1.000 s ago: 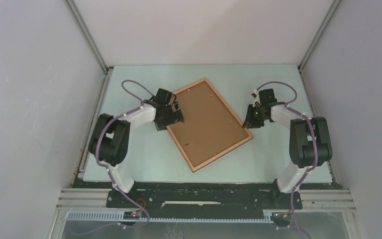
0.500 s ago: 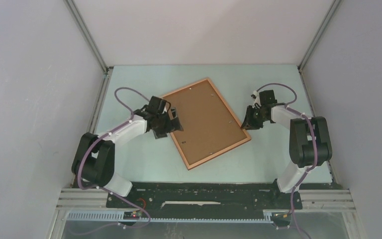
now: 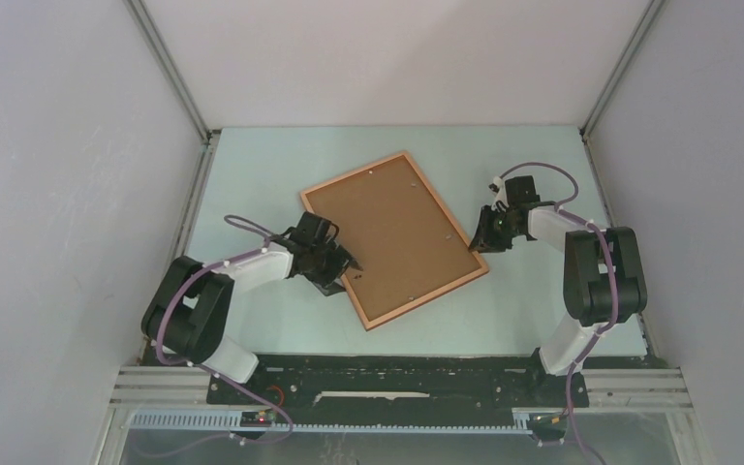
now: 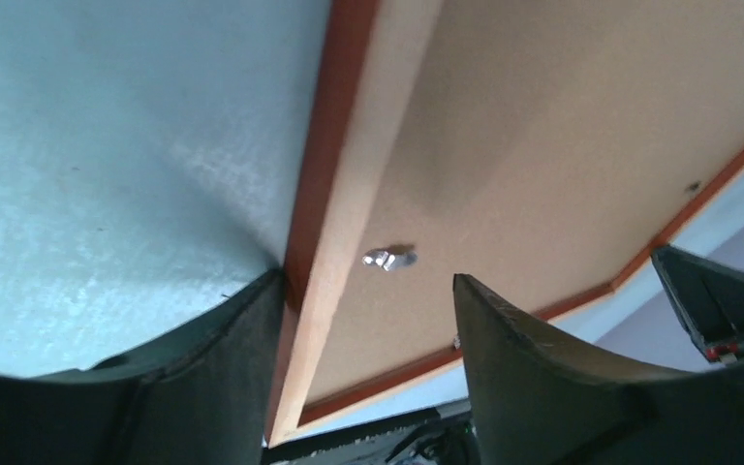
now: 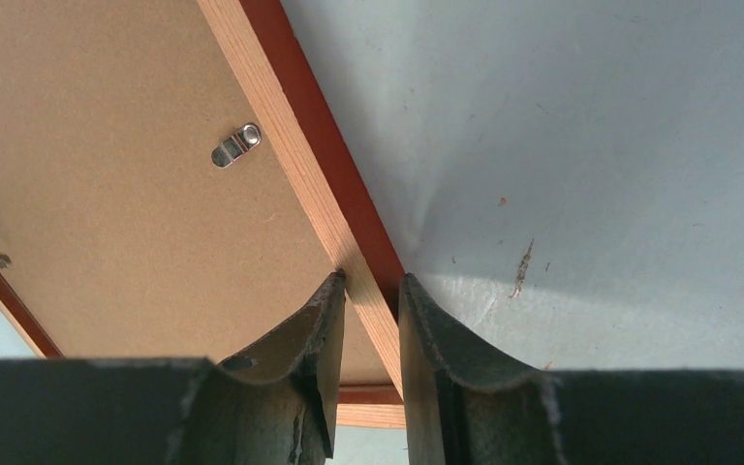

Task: Put the photo into the frame
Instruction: Install the photo frame at the center of the board.

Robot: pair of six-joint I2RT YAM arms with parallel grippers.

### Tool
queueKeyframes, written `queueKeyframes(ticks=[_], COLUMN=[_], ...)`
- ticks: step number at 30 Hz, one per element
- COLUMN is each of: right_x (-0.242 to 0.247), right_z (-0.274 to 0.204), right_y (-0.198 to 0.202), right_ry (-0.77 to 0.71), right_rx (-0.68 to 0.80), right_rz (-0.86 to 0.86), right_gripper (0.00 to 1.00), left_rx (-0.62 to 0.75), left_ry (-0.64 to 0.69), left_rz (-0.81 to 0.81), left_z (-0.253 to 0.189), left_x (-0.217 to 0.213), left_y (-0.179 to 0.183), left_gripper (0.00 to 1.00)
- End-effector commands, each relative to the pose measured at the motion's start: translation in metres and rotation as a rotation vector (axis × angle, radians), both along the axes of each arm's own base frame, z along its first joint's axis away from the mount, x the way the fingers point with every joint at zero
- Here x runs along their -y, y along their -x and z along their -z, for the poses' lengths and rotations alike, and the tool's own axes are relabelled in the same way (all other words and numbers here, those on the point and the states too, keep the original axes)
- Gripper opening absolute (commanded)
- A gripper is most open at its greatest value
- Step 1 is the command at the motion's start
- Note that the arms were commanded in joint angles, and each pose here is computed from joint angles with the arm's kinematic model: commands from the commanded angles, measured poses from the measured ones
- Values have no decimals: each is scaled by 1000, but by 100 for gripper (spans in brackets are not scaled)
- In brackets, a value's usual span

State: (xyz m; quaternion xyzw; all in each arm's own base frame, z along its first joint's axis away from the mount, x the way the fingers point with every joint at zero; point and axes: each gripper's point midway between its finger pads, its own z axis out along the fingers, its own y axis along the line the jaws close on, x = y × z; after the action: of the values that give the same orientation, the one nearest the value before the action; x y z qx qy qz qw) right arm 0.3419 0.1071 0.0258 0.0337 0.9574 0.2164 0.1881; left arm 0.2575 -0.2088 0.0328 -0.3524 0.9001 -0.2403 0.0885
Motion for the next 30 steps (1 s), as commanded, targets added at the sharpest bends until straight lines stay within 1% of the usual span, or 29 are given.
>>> queueKeyframes(ticks=[1,4,7,9,16,22,27,28,30], right_x=[-9,-10,-10,-10,-12,-13,-14,-13,-14], right_z=[-5,-6,-7,-7,-8,-8,-9,-9,-9], right_y=[3,3,3,3,2,3,3,3,3], right_ry=[-34,-37,-39,-39,-39,-38,-36,-37,-35], right_rx=[5,10,13,15,19,20,24,24,25], right_rz=[-9,-10,-12,-14,-19,-24,-27,-27,-27], right_gripper=[33,33,33,33,33,33,33,33,33], left_rx=[-51,-83,-100,-123,-211,-224,-258,-263,-259], left_ry=[-4,-45,-84,-110,-138,-167,-204,-208,-215], left_rz=[-119,-160,-162,-156,-145,-149,-124,-120,-112], left_z=[5,6,2,3,8,9,12,13,13], left_x=[3,-1,-2,-2,2,0,-2,-2,-3], left_y=[1,3,1,2,7,5,9,10,10], left_gripper=[64,59,58,58,59,63,63,61,54])
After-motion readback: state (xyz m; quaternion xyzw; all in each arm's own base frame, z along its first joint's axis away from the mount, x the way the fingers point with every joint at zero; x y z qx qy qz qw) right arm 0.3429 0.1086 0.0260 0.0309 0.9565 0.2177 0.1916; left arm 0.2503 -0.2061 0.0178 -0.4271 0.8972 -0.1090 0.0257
